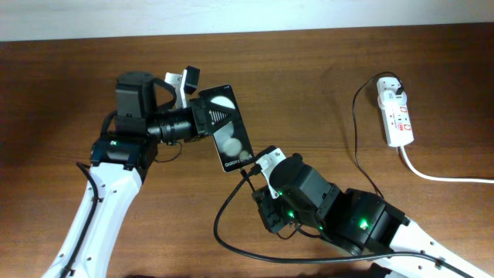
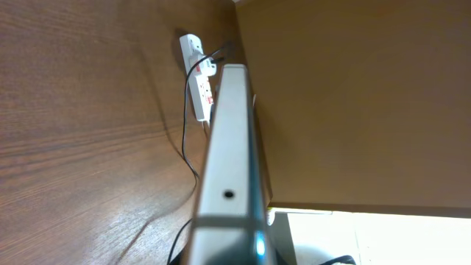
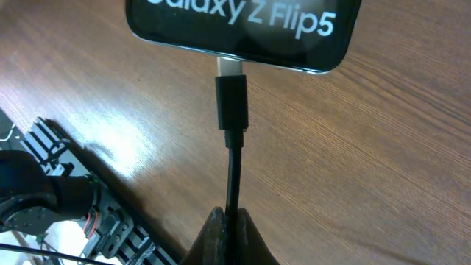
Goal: Plug charger to phone and switch on socket
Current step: 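Push the USB-C plug up into the phone's bottom port, then release the plug and retract the right gripper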
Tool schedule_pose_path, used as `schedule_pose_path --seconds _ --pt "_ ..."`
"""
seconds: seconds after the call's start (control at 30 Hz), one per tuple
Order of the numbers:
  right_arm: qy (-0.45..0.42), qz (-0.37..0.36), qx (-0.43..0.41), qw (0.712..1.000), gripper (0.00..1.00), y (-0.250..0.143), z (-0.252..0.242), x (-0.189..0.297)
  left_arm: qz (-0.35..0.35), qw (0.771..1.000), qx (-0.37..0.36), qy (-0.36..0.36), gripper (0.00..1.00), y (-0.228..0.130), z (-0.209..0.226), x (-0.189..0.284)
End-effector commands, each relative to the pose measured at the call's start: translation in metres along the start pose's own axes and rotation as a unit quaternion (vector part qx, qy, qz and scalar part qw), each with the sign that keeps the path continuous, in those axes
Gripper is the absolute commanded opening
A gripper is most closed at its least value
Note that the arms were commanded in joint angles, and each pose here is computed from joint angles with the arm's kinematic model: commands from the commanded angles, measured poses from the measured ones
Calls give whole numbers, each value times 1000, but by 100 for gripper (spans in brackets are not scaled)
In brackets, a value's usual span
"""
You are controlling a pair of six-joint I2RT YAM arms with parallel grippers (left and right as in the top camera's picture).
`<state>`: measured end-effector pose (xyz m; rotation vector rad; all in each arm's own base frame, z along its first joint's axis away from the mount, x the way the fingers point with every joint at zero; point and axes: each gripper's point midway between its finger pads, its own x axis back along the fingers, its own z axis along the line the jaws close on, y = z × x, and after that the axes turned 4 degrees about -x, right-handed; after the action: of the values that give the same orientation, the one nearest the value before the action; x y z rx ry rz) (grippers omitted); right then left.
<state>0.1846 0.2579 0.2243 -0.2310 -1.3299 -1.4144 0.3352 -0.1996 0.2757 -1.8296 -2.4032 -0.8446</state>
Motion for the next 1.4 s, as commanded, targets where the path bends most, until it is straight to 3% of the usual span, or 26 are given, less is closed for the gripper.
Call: schedule_pose_path --seconds 0.0,0.4,0.5,0.63,0.77,0.9,0.97,1.1,1.3,1.37 --pt "19 -43 6 999 4 20 12 11 21 1000 -2 -22 0 -8 -13 1" --pt "-1 -69 7 998 4 31 6 12 44 998 -5 -36 0 -18 -16 2" --pt "10 -50 7 999 24 23 9 11 34 999 -7 -22 0 -15 -10 1" --pt "38 -23 -1 999 27 15 18 4 19 1000 -11 -3 0 -9 -4 1" --pt "39 11 -18 999 27 7 20 -14 19 1000 -11 -3 0 -9 -4 1" --pt "47 -17 -16 999 8 21 24 -15 29 1000 5 2 0 -15 -1 1" --pt "38 -32 -16 999 4 27 21 -15 45 999 8 -22 0 -21 -10 2" --pt "41 -61 -15 997 4 41 24 -13 70 996 11 -61 0 -29 -23 4" --pt "60 -107 12 992 5 60 34 13 105 992 -2 -64 0 -51 -33 -12" --pt "70 -118 13 990 24 59 37 30 100 994 -6 -53 0 -50 -30 -14"
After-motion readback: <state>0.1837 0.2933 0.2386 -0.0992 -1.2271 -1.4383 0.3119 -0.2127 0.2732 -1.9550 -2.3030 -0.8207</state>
